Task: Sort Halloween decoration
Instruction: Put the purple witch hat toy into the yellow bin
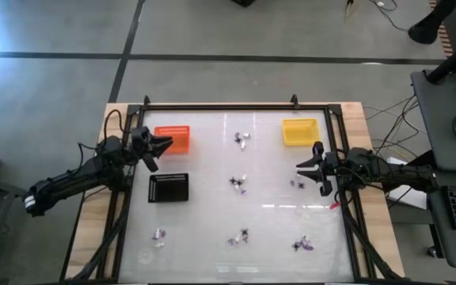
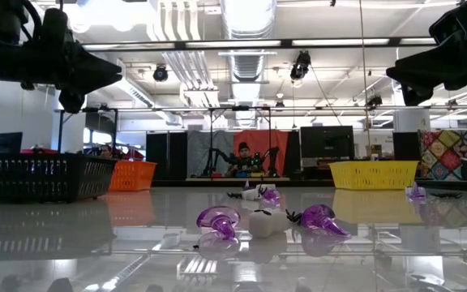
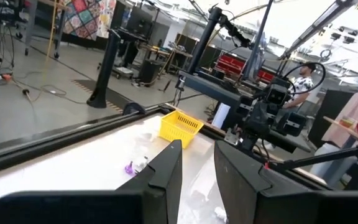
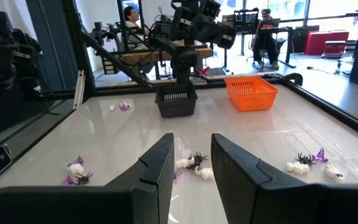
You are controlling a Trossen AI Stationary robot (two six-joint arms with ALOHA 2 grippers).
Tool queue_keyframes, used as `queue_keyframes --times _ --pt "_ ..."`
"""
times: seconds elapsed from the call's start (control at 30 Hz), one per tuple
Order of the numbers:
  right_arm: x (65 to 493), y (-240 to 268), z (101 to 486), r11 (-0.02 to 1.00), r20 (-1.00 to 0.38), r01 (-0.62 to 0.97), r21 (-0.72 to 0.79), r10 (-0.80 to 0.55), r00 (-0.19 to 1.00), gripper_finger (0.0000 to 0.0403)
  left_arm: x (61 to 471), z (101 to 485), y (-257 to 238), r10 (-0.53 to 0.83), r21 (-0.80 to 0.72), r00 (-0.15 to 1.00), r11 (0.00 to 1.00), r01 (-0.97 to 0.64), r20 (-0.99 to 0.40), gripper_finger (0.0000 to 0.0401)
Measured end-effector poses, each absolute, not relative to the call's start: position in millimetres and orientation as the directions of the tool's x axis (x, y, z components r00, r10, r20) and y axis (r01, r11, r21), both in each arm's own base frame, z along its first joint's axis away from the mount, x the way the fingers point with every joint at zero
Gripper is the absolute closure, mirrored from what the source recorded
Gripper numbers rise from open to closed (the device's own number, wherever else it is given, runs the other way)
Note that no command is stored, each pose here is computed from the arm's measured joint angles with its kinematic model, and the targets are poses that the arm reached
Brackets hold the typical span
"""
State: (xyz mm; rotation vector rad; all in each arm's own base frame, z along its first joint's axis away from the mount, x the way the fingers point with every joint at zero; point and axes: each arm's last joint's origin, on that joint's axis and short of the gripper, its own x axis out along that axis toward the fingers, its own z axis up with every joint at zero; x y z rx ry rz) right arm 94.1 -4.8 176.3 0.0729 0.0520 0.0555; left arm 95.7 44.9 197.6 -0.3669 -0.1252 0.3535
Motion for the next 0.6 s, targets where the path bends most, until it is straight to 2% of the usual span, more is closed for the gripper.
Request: queue_keyframes --times 0.1,0.3,0.47,0.6 --pt "94 -5 177 0.995 -0.047 -0.051 0.086 0.055 0.997 0.0305 96 197 45 0.360 -0.421 0.931 0.854 -0.307 0.052 0.0324" --pt "94 -5 180 0.974 -0.018 -0.045 0.221 0.050 0.999 0.0305 96 197 45 0.361 -0.513 0.931 0.809 -0.287 0.048 0.0324" --pt "94 -6 191 0.943 0.098 -0.056 0.327 0.026 0.995 0.0305 96 197 45 0.364 -0.585 0.930 0.765 -0.269 0.049 0.0324" --pt "92 -6 200 0.943 0.195 -0.084 0.321 0.021 0.981 0.0305 96 197 45 0.365 -0.631 0.930 0.733 -0.254 0.050 0.0324"
